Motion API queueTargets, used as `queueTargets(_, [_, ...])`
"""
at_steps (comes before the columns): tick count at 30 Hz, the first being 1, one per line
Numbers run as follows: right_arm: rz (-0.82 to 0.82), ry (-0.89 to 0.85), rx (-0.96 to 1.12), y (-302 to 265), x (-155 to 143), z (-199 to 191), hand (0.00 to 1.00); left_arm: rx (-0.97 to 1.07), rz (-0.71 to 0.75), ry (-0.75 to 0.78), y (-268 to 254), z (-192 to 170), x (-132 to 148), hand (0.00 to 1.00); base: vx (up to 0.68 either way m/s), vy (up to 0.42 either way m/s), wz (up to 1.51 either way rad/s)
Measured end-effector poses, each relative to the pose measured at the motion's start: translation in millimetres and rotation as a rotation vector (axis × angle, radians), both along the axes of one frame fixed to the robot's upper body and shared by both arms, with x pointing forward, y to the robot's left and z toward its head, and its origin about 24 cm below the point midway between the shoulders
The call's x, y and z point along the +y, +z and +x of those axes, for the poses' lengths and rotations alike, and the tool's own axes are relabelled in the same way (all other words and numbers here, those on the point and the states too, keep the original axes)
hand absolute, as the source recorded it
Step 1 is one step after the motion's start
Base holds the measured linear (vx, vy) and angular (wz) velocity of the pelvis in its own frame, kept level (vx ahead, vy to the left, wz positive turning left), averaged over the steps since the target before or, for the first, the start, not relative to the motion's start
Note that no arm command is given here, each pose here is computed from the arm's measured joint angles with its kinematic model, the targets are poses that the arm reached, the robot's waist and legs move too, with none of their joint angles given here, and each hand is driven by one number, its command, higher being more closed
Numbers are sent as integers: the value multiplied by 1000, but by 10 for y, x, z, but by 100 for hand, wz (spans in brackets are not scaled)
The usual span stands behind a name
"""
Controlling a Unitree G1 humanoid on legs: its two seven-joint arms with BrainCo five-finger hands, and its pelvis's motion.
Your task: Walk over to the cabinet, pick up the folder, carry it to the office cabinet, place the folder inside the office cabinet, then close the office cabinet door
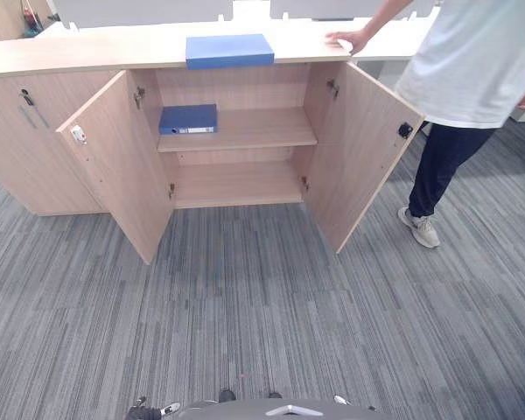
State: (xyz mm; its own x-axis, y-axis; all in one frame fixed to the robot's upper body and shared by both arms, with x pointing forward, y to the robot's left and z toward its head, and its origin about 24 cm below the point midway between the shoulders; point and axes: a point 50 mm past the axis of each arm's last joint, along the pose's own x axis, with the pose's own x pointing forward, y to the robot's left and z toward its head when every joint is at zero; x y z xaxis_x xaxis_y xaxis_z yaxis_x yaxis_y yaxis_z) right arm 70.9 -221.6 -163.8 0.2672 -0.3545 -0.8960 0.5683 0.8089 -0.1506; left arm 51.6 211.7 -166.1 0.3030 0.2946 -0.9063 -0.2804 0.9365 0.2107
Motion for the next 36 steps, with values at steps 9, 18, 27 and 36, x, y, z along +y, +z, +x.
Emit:
queueTargets(9, [-1,72,-51,37,82,267,0,-6,0,-9,4,28,8,0,4,1,0])
queueTargets(18, [19,91,-67,39,179,341,0,-12,1,-10,5,39,9,0,-51,-1,-1])
queueTargets(27, [20,94,-68,39,185,349,0,-13,6,-16,9,47,23,0,-16,-4,-2])
queueTargets(36, [23,106,-72,45,201,384,0,-17,10,-21,15,71,40,0,-15,-1,-14])
